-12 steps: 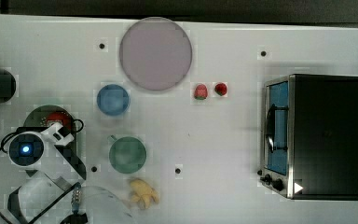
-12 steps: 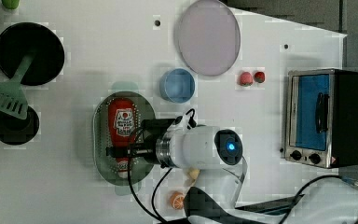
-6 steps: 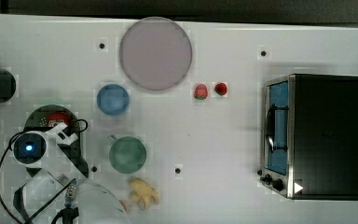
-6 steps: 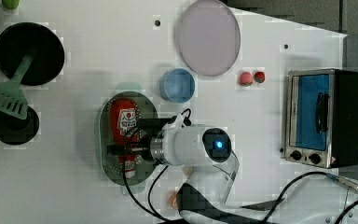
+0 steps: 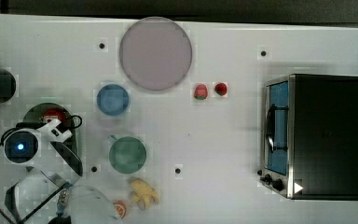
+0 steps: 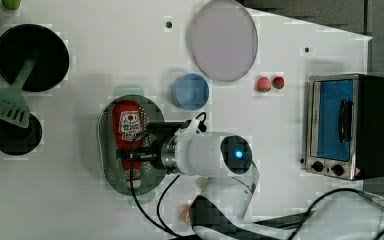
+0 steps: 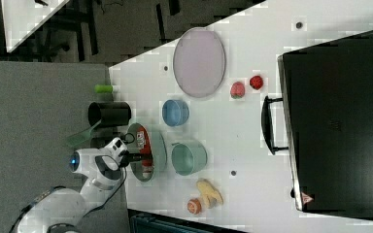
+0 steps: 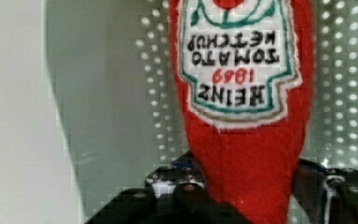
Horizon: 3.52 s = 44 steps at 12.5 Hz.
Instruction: Pick ketchup from strainer and place it on the table
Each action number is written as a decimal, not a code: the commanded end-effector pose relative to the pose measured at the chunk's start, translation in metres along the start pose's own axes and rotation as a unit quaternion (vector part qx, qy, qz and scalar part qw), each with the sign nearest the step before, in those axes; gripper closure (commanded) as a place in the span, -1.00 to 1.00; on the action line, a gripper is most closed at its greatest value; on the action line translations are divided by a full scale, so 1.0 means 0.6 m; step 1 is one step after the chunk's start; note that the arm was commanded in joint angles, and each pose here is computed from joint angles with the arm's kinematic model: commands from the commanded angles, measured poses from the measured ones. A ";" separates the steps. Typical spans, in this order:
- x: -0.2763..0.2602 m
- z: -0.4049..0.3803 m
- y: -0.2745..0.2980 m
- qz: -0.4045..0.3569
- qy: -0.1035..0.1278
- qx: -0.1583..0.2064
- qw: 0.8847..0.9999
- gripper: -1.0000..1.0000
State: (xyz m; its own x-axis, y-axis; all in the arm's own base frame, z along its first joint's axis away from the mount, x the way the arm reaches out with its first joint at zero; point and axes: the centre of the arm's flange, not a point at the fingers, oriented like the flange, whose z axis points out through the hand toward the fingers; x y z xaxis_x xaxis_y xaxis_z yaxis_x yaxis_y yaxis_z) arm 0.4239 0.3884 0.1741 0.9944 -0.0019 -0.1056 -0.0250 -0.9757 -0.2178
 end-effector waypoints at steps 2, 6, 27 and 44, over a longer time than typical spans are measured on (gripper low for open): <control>0.026 -0.192 -0.040 0.044 0.066 0.008 0.997 -0.12; 0.053 -0.343 0.026 0.128 0.072 -0.024 0.989 -0.12; 0.142 -0.258 0.654 0.399 0.014 -0.089 0.912 -0.63; 0.157 -0.791 0.482 0.383 0.063 -0.085 0.918 -1.00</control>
State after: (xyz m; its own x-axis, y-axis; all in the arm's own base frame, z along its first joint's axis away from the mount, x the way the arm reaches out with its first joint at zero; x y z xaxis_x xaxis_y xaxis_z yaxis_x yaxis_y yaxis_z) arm 0.5544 -0.0067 0.6048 0.6857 -0.7266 0.0447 -0.7241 -0.6870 -0.0607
